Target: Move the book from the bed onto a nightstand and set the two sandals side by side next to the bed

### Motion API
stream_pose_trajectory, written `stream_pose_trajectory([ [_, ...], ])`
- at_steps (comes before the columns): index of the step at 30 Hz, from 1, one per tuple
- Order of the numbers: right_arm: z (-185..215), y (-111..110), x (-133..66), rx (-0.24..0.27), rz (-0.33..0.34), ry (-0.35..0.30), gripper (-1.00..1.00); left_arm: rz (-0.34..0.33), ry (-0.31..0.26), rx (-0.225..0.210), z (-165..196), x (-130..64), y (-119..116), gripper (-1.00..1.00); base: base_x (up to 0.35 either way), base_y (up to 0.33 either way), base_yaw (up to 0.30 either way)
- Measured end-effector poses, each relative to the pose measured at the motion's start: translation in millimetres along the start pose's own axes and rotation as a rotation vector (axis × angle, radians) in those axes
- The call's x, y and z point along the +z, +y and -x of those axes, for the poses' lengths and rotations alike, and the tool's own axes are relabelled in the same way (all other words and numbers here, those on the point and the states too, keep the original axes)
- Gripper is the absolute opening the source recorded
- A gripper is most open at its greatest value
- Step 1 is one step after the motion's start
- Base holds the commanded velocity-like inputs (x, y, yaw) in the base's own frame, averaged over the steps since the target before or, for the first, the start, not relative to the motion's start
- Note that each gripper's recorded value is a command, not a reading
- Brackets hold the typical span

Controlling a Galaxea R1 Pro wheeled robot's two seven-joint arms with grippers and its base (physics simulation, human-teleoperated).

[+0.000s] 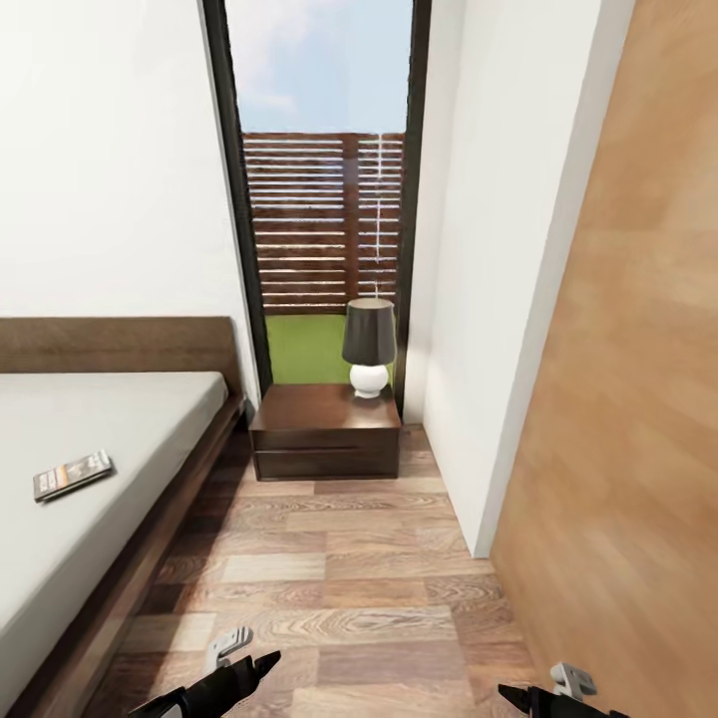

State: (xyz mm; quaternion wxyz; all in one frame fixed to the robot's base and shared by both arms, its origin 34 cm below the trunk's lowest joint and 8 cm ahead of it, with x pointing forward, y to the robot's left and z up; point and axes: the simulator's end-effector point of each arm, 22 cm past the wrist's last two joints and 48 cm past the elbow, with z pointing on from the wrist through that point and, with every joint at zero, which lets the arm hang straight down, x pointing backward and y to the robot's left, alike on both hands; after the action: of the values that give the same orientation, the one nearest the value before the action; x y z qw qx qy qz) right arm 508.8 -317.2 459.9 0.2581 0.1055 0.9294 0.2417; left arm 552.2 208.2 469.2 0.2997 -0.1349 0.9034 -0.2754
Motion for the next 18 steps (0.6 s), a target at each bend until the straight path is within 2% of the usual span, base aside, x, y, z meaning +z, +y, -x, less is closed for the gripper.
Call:
stream_pose_trajectory([
  [11,0.0,0.0,0.0,0.000,0.000,0.000,1.00,0.000,0.000,0.000,0.0,0.0,0.0,1.00,0.318,-0.003,0.000],
  [18,0.0,0.0,0.0,0.000,0.000,0.000,1.00,0.000,0.000,0.000,0.0,0.0,0.0,1.00,0.318,-0.088,0.000],
])
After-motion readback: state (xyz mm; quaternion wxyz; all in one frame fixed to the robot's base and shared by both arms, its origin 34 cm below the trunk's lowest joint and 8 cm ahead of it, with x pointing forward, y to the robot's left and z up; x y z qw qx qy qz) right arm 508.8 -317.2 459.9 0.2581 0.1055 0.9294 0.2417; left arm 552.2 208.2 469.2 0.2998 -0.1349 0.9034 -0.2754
